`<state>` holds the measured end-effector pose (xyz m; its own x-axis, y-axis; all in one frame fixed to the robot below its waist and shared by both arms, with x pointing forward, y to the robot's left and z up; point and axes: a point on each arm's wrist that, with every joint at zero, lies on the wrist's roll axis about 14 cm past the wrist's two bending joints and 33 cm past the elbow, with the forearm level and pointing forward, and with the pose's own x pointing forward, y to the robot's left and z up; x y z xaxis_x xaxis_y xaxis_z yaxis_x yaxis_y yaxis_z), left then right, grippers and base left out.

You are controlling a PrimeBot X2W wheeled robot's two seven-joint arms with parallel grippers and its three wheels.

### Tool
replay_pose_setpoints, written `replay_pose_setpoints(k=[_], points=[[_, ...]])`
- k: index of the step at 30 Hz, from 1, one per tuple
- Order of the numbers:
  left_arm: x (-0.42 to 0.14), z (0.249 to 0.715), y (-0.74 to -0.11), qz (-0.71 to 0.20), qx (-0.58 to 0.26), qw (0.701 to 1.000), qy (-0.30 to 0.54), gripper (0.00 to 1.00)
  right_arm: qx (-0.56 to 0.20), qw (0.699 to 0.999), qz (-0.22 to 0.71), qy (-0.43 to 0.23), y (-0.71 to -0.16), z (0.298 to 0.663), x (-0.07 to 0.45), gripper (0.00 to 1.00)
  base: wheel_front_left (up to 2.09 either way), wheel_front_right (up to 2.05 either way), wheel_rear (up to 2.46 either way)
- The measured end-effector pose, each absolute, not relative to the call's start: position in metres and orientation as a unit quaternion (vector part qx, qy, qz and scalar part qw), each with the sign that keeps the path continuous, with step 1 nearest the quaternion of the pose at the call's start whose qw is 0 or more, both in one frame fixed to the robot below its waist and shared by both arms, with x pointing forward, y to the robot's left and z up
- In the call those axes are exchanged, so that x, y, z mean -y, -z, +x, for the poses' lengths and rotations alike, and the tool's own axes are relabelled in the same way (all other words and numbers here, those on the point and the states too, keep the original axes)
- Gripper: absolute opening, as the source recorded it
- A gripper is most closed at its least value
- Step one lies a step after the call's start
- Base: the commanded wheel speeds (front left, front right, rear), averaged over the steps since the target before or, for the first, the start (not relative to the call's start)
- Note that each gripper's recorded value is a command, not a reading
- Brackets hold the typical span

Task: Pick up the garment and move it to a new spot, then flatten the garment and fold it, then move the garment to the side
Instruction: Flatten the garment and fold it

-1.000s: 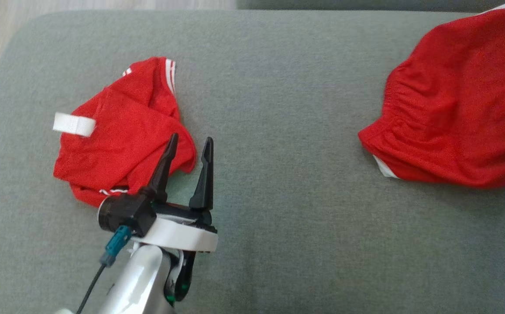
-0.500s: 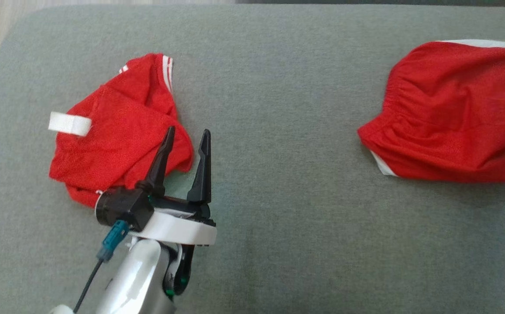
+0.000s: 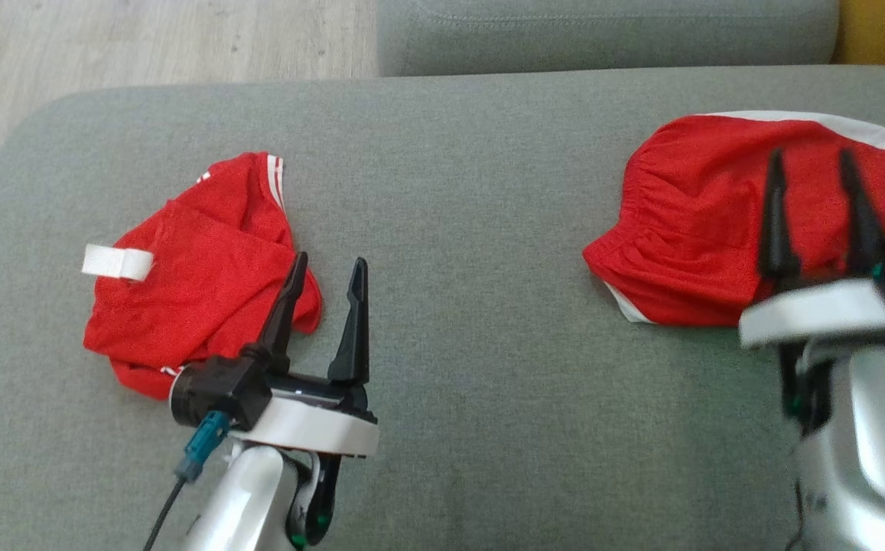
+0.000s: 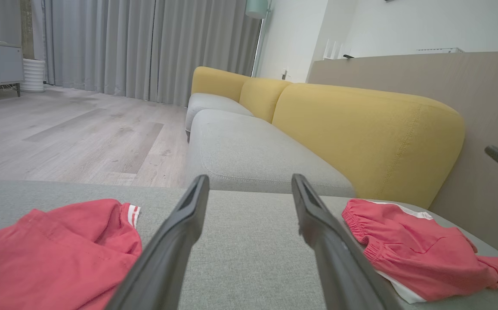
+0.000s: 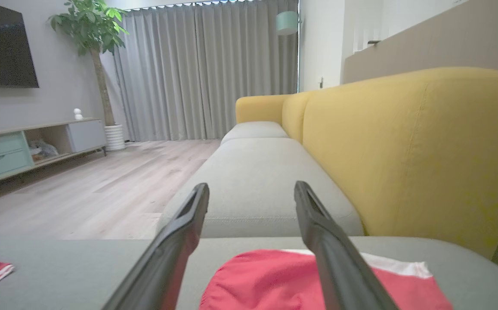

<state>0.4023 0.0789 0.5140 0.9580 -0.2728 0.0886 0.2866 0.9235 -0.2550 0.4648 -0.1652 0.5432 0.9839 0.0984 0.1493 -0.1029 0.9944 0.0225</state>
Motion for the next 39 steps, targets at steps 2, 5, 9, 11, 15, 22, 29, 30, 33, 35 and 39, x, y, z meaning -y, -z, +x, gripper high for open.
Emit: replay_pose_setpoints(k=[2, 5, 9, 11, 15, 22, 29, 30, 33, 35, 39], points=[[-0.079, 0.401, -0.515, -0.134, 0.028, 0.980, 0.143, 1.00, 0.058, 0.995, 0.049, -0.057, -0.530, 0.449, 0.161, 1.00, 0.00, 0.00, 0.00], [-0.078, 0.399, -0.515, -0.134, 0.026, 0.980, 0.143, 1.00, 0.025, 0.995, 0.070, -0.067, -0.506, 0.429, 0.152, 1.00, 0.00, 0.00, 0.00], [-0.079, 0.399, -0.512, -0.135, 0.023, 0.980, 0.142, 1.00, -0.016, 0.994, 0.070, -0.087, -0.479, 0.412, 0.138, 1.00, 0.00, 0.00, 0.00], [-0.080, 0.400, -0.509, -0.135, 0.019, 0.981, 0.140, 1.00, -0.026, 0.993, 0.068, -0.098, -0.473, 0.412, 0.130, 1.00, 0.00, 0.00, 0.00], [-0.084, 0.402, -0.500, -0.136, 0.008, 0.982, 0.133, 1.00, -0.052, 0.988, 0.068, -0.131, -0.459, 0.411, 0.107, 1.00, 0.00, 0.00, 0.00], [-0.092, 0.409, -0.485, -0.136, -0.011, 0.983, 0.120, 1.00, -0.142, 0.973, 0.045, -0.176, -0.411, 0.410, 0.078, 1.00, 0.00, 0.00, 0.00], [-0.103, 0.419, -0.483, -0.131, -0.010, 0.986, 0.107, 1.00, -0.185, 0.964, 0.014, -0.191, -0.386, 0.439, 0.067, 1.00, 0.00, 0.00, 0.00], [-0.105, 0.420, -0.482, -0.130, -0.011, 0.986, 0.105, 1.00, -0.187, 0.963, 0.008, -0.191, -0.384, 0.443, 0.067, 1.00, 0.00, 0.00, 0.00], [-0.110, 0.420, -0.478, -0.132, -0.016, 0.986, 0.097, 1.00, -0.198, 0.962, -0.004, -0.186, -0.376, 0.453, 0.070, 1.00, 0.00, 0.00, 0.00], [-0.112, 0.420, -0.475, -0.133, -0.020, 0.986, 0.094, 1.00, -0.204, 0.963, -0.007, -0.178, -0.372, 0.459, 0.074, 1.00, 0.00, 0.00, 0.00], [-0.113, 0.420, -0.473, -0.133, -0.023, 0.987, 0.091, 1.00, -0.206, 0.964, -0.006, -0.169, -0.369, 0.465, 0.079, 1.00, 0.00, 0.00, 0.00]])
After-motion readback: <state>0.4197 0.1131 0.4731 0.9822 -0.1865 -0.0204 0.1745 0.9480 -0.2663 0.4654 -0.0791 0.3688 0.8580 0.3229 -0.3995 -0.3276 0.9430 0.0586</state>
